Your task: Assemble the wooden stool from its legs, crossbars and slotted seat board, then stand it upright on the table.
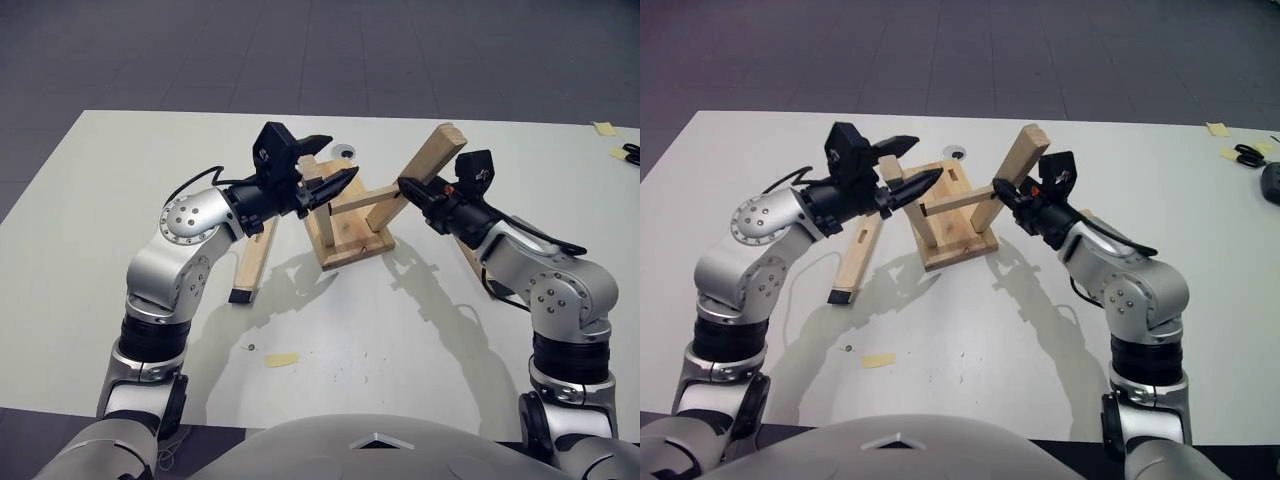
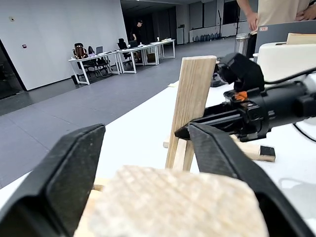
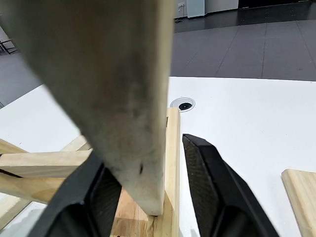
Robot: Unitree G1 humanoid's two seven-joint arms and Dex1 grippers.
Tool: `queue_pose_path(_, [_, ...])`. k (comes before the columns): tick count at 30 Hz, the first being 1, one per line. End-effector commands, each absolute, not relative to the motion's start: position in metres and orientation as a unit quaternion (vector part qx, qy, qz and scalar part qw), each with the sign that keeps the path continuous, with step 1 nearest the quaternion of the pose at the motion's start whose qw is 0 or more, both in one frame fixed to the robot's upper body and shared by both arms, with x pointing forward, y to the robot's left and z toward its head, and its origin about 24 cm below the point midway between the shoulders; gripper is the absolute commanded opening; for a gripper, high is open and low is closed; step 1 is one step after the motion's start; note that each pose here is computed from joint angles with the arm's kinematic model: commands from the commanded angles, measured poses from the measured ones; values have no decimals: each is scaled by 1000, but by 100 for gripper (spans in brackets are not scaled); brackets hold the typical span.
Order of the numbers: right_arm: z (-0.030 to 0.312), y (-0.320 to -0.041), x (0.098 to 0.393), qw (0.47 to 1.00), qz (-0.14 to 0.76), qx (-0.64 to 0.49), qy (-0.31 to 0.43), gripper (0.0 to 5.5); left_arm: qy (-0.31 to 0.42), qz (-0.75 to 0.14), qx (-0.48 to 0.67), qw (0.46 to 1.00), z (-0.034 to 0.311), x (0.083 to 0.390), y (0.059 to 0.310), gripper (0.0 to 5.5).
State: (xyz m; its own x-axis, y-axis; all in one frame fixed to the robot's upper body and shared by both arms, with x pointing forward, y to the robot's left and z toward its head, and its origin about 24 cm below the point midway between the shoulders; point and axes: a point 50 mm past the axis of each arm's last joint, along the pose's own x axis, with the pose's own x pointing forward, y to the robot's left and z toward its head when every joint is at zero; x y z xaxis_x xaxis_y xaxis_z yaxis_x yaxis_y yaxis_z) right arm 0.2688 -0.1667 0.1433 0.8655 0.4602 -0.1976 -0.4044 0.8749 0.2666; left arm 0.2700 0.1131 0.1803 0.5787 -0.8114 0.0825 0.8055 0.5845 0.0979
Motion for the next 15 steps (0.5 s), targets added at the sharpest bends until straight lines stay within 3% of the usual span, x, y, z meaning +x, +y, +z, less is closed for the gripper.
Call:
queue_pose_path(1, [168,-170,274,960,233,135,81,274,-92,-459,2,884,206,270,118,392])
queue_pose_path(10, [231,-183,276,932,276,229,-43,427,-193,-464,-76,861,266,262,124,540])
queue_pose_path(15, [276,-185,290,935,261,198,-136,494,-263,-444,-65,854,308,261,114,540])
